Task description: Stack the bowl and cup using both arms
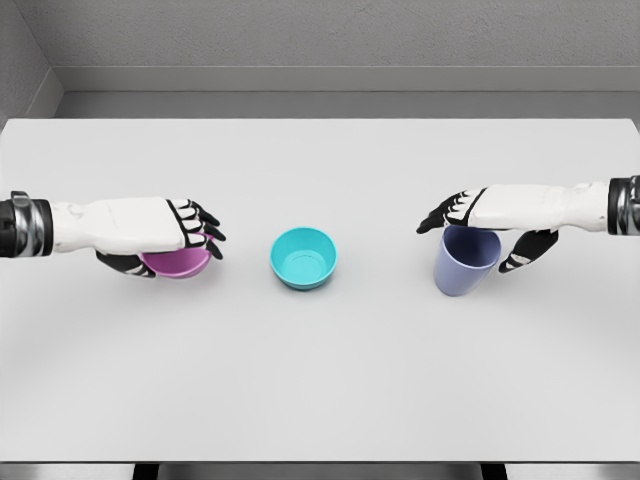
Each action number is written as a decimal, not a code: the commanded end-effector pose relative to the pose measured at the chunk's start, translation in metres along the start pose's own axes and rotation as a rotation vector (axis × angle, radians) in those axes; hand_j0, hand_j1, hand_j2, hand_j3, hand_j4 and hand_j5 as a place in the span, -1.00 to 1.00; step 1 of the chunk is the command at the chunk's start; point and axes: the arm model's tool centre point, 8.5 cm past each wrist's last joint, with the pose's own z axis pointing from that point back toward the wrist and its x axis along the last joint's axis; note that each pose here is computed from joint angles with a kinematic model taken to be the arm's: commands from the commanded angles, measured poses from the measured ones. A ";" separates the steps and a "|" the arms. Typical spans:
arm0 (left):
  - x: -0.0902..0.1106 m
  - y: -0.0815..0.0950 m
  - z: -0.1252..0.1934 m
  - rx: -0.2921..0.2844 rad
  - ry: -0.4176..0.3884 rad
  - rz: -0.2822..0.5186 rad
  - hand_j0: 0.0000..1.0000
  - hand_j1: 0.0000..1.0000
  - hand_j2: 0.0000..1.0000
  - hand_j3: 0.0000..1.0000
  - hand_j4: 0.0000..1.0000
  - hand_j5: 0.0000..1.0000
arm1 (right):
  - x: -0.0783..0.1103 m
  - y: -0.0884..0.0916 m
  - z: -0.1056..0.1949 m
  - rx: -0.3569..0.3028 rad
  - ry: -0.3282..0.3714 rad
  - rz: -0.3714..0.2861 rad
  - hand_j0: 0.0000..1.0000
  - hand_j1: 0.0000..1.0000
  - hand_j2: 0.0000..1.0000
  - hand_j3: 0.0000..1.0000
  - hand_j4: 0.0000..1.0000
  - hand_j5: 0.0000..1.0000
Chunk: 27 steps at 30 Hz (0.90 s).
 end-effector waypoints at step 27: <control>0.019 0.028 -0.026 0.052 -0.083 -0.055 0.48 0.48 0.48 0.48 0.48 0.48 | 0.001 0.000 0.000 -0.003 -0.003 -0.004 1.00 1.00 1.00 1.00 1.00 1.00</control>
